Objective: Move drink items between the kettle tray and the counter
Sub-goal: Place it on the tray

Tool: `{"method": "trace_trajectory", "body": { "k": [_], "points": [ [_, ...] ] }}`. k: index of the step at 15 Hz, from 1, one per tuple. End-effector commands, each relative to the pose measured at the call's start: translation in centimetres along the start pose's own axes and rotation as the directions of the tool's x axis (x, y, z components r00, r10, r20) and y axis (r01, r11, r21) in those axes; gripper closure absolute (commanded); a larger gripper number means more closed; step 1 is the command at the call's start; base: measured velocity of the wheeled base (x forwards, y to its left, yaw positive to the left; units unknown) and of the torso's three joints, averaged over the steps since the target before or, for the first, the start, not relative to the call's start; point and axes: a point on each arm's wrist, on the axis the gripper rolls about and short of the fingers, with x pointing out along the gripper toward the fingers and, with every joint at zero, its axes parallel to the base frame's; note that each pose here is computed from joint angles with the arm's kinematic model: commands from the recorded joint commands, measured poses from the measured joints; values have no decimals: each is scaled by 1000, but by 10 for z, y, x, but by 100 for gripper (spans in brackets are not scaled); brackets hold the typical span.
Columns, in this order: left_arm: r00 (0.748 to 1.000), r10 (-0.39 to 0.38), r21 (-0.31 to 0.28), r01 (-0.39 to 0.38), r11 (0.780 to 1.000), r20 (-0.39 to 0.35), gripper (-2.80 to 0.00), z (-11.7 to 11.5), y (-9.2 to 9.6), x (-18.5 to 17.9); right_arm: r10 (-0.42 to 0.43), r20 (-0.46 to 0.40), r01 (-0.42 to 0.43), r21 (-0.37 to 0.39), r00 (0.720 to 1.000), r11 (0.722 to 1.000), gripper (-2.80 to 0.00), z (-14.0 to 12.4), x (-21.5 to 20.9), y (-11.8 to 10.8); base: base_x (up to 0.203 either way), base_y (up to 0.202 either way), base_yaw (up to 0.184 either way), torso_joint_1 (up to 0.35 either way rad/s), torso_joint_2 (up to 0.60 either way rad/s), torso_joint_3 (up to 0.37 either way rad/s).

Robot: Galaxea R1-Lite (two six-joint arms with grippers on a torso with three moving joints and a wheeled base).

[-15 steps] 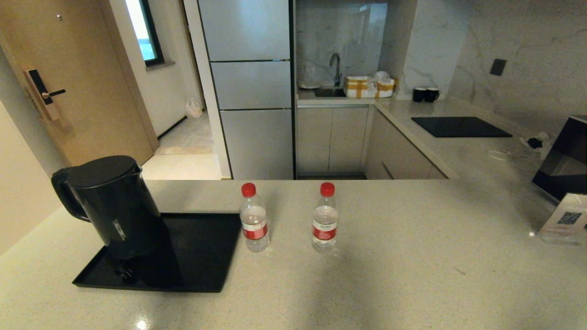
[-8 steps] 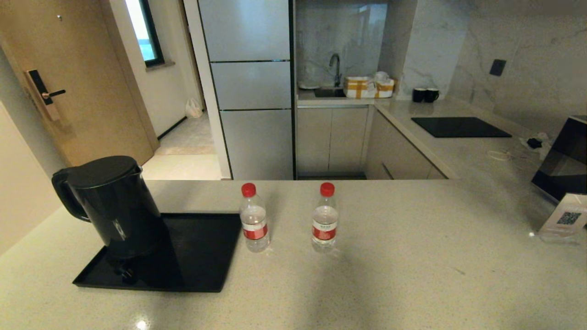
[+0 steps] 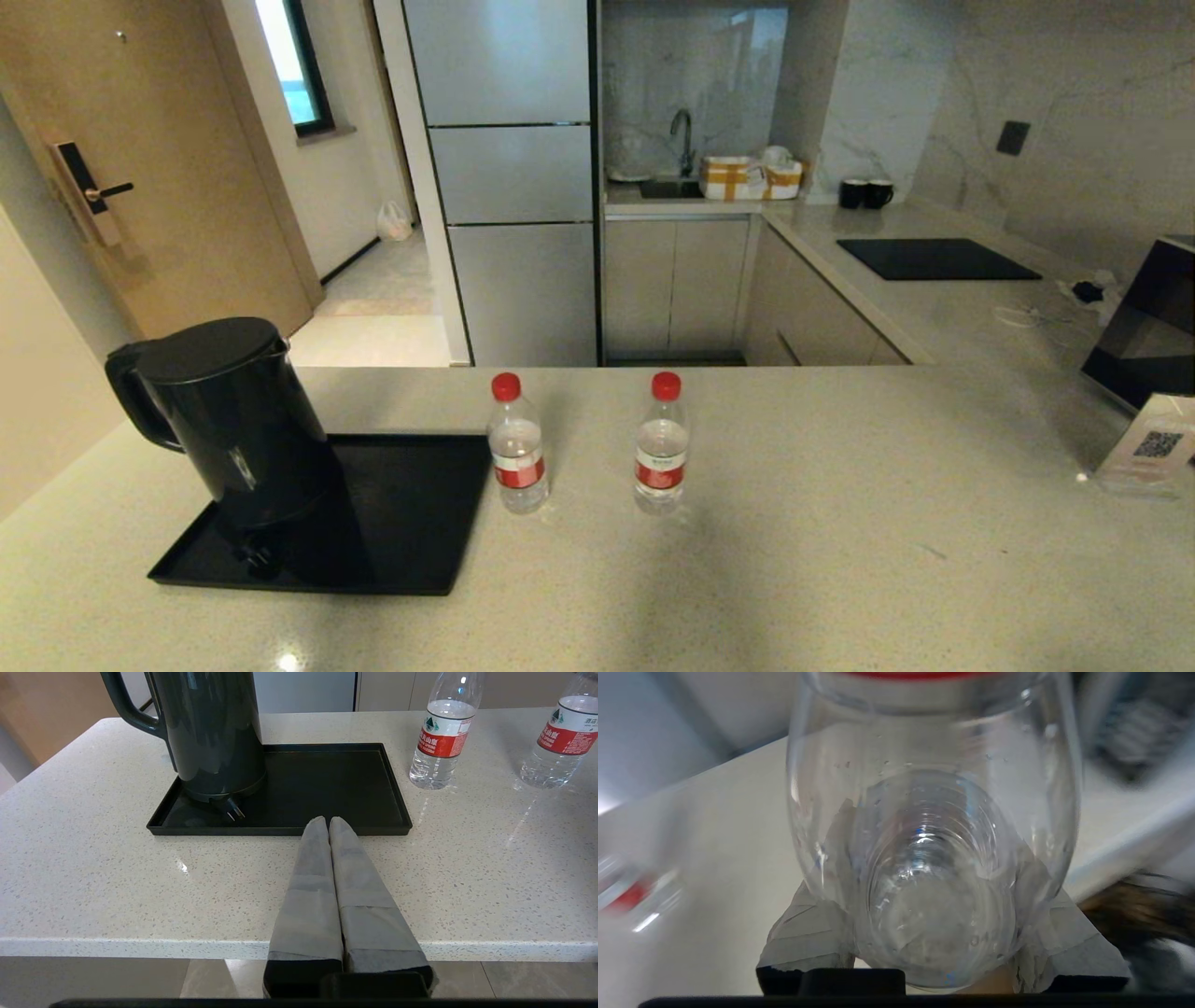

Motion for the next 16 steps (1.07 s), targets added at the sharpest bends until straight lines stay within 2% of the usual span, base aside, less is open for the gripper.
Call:
{"method": "trace_trajectory", "body": {
  "k": [1,6,10,16],
  "points": [
    [1000,0,0,0,1000,1,0,0,0,0,36,-18,-36,8,999,999,0,-8,7,2,0,0,0,0,0,0],
    [1000,0,0,0,1000,1,0,0,0,0,42,-29,-42,1,999,999,0,-15,15,5,0,0,0,0,0,0],
    [1000,0,0,0,1000,-1,0,0,0,0,115,-37,-116,-13,993,993,0,-16,13,5,0,0,0,-30,26,-11],
    [1000,0,0,0,1000,-1,0,0,0,0,156,-50,-156,-2,986,988,0,-20,12,5,0,0,0,-308,176,-125]
  ]
}}
